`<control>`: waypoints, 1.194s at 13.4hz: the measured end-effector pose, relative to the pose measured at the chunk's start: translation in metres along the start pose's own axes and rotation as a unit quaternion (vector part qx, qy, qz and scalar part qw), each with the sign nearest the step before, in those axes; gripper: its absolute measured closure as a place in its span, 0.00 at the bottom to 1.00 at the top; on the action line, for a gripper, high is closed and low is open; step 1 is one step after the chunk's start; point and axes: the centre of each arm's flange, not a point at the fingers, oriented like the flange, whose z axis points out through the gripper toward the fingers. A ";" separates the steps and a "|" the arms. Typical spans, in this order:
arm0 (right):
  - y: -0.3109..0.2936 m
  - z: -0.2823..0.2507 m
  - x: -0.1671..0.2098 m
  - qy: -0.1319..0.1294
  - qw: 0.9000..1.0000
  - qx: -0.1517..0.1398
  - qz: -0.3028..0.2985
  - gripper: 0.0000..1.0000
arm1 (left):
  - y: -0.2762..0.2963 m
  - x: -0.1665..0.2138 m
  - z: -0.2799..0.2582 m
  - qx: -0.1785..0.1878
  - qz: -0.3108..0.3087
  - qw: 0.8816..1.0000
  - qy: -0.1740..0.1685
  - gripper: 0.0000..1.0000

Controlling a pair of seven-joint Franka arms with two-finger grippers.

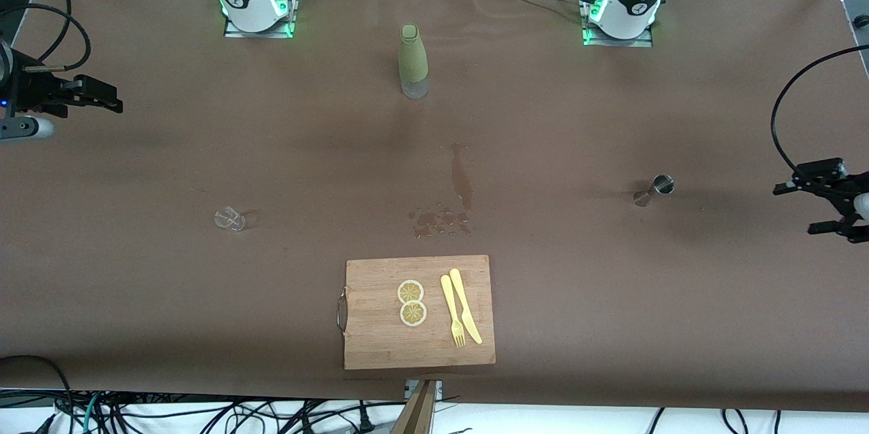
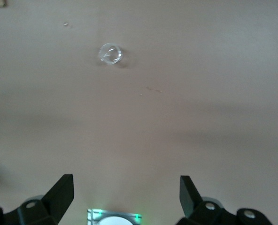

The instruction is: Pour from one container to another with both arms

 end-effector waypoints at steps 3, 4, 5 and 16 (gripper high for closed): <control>0.006 0.000 -0.011 0.008 0.999 0.000 0.052 0.00 | 0.039 0.017 -0.040 0.053 -0.090 0.994 -0.019 0.00; 0.007 -0.002 -0.012 0.013 0.998 0.000 0.059 0.00 | 0.058 0.025 -0.055 0.071 -0.138 0.988 -0.019 0.00; 0.007 -0.008 -0.013 0.027 0.998 -0.001 0.062 0.00 | 0.079 0.035 -0.068 0.087 -0.182 0.979 -0.016 0.00; 0.006 -0.016 -0.016 0.049 0.997 -0.001 0.065 0.00 | 0.180 0.055 -0.063 0.072 -0.364 0.926 -0.063 0.00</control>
